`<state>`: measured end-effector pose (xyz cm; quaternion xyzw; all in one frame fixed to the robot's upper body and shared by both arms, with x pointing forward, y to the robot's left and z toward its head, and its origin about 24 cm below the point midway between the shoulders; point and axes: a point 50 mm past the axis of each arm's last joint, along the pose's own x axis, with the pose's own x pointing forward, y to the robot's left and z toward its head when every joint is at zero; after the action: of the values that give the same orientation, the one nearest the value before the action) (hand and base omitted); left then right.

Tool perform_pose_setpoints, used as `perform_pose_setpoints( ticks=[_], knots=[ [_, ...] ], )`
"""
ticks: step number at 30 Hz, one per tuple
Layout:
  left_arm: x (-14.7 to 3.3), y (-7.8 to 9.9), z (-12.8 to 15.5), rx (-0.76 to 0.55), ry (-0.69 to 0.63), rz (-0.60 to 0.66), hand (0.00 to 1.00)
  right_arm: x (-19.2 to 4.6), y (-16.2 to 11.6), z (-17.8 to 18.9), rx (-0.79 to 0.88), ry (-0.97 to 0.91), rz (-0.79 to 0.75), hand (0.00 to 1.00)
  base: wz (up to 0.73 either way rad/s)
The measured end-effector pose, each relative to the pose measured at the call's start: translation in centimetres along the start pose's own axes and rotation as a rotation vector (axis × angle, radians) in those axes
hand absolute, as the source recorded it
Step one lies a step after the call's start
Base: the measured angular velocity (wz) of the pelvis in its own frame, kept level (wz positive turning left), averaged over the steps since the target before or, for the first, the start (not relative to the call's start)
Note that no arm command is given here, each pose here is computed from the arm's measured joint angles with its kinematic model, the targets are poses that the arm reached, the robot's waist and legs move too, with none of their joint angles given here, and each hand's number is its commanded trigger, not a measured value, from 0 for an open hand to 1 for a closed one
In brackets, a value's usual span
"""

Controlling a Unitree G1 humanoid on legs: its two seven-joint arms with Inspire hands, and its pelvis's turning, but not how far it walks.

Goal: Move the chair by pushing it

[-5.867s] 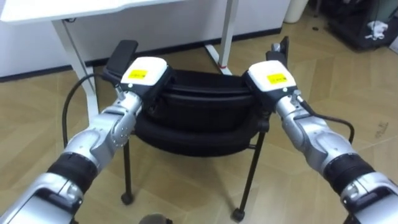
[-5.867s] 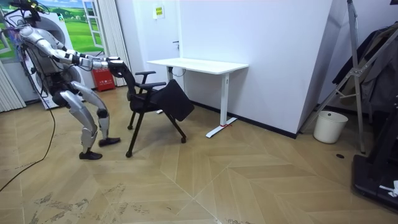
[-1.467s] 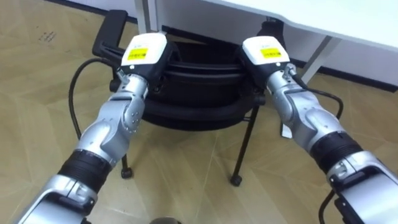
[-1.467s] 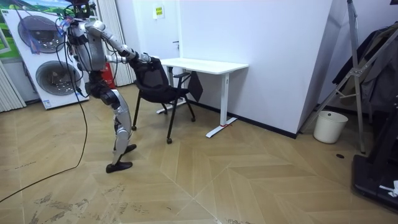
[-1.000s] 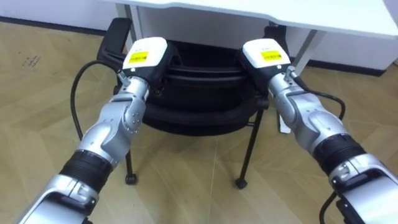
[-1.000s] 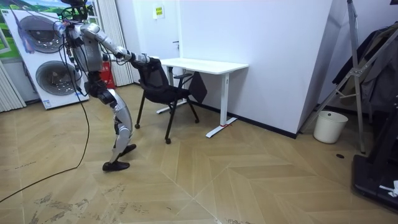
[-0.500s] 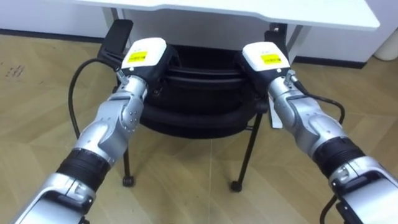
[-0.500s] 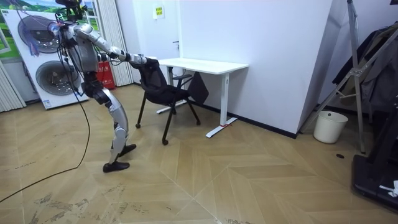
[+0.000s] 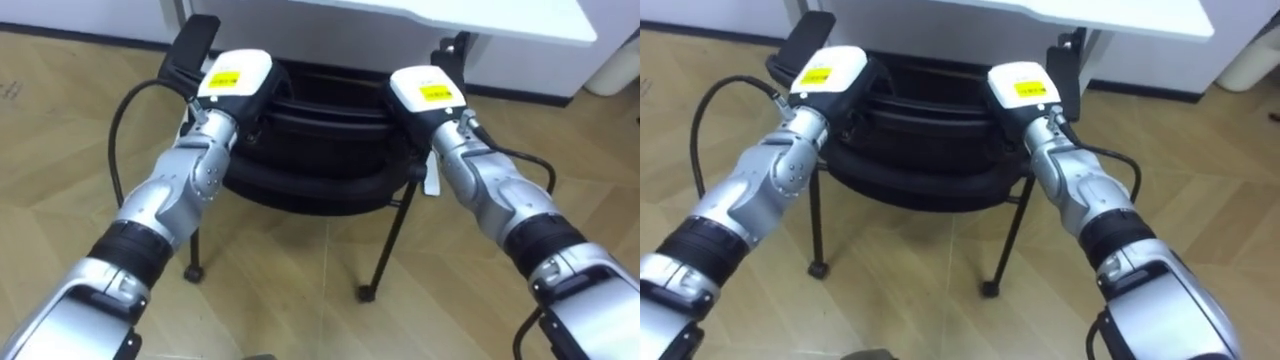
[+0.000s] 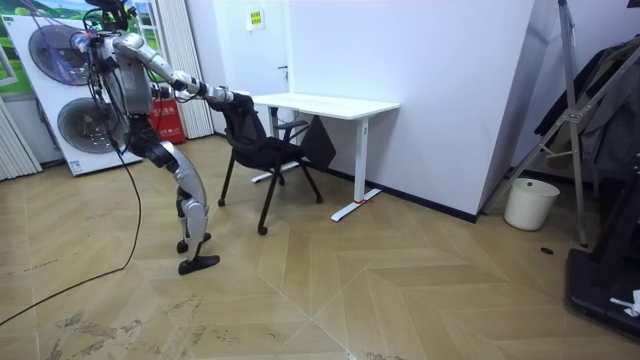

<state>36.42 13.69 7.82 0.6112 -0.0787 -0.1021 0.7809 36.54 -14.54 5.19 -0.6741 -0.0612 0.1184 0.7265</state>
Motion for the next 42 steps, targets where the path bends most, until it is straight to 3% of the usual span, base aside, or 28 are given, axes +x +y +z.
perform_pose_setpoints(
  ticks=[6,10,17,22,42],
  knots=[
    [-0.1,0.5,-0.7,0.021,-0.008,0.004,1.00,0.1,-0.2,0.4,0.002,-0.039,0.002,1.00,0.44],
    [-0.9,-1.6,-0.8,-0.001,0.001,-0.059,1.00,-0.7,1.6,0.1,0.012,-0.034,0.093,1.00,0.36],
    [-1.9,-3.0,-1.4,-0.062,0.052,-0.073,1.00,-0.8,1.7,0.5,-0.040,-0.058,0.111,1.00,0.06],
    [-2.0,-3.7,-0.3,-0.097,0.051,-0.075,1.00,-1.5,1.8,-0.5,-0.066,-0.049,0.110,1.00,-0.36],
    [-1.9,-2.2,-0.2,-0.086,0.044,-0.040,1.00,-1.2,0.6,0.2,-0.101,-0.064,0.044,1.00,-0.22]
  ],
)
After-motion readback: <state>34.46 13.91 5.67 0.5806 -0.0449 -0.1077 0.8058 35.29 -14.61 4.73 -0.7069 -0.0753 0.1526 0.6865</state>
